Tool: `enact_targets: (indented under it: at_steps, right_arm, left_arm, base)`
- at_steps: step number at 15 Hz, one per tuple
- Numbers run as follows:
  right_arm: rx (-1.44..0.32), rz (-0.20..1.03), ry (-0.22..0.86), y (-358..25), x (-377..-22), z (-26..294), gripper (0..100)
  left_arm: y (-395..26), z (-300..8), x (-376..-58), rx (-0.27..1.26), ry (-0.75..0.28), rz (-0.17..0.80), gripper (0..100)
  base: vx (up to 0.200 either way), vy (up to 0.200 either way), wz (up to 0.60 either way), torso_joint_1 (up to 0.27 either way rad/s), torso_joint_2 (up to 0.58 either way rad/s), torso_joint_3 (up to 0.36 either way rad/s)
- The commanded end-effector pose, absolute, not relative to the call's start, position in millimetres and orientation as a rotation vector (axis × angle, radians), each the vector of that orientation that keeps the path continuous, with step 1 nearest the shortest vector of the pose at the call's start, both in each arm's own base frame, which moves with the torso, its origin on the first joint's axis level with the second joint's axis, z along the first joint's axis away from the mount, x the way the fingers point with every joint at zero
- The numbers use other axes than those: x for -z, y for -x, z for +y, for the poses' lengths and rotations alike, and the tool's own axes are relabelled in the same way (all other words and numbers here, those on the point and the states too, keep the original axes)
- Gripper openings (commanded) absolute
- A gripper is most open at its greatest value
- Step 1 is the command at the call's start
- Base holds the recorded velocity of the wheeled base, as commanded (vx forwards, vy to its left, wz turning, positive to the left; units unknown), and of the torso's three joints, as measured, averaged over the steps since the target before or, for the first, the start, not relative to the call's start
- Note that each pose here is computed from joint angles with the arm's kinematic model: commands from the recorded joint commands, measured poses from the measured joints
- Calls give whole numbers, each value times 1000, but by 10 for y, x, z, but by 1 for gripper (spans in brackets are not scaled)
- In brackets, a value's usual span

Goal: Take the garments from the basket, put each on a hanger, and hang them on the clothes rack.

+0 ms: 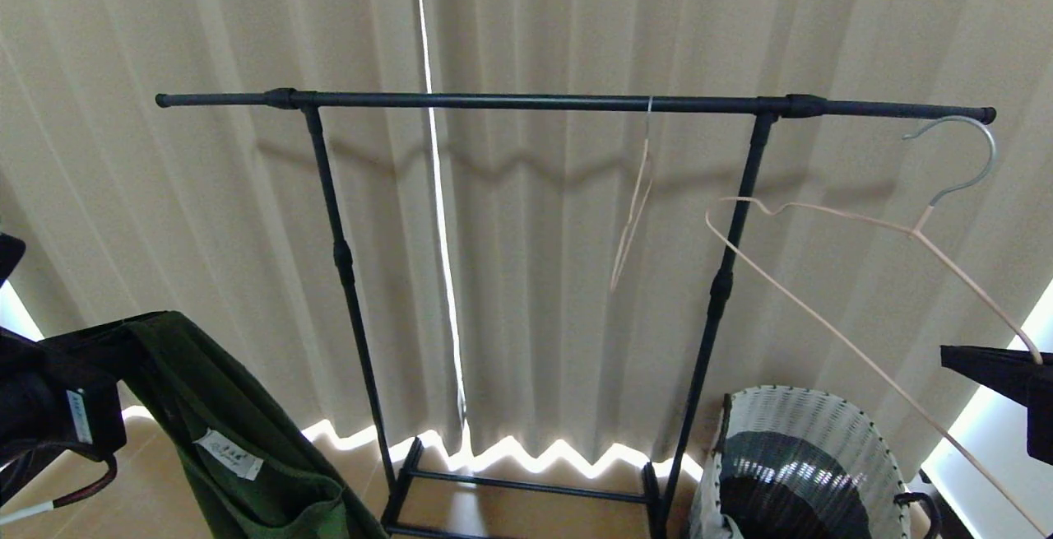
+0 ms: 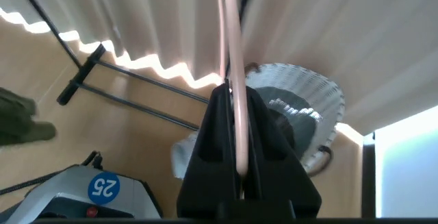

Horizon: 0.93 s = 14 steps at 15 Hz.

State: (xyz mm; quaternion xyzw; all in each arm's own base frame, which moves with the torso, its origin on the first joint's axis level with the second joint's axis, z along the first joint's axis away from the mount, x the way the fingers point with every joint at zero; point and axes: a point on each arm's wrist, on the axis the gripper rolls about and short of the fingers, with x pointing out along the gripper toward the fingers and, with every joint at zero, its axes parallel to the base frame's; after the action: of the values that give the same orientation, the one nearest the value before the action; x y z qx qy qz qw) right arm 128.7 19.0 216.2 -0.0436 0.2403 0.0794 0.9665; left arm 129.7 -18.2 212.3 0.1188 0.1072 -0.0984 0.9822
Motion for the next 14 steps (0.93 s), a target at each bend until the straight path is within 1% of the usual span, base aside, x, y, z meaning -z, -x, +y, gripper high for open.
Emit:
enact_targets:
  at_steps: [1,4,11,14]
  right_arm:
    - [-161,483,88,-1283,-2169,189,0]
    - [-161,486,89,-1282,-2161,189,0]
    - [-158,451,85,-1241,-2224,183,0]
    - [-170,433,76,-1232,-2234,188,0]
  left_arm:
    - [-1299,-183,-2120,199,-240,217,0]
    - [-1297,-183,-2087,201,-242,229,0]
    - [-1348,-192,-2096,204,-240,236,0]
    - [-1357,-193,-2155,199,-237,219,0]
  base:
    - [0,200,0,12,2,2]
    - [0,200,0,2,1,4]
    - [0,0,0,0,0,0]
    - [0,0,0,0,0,0]
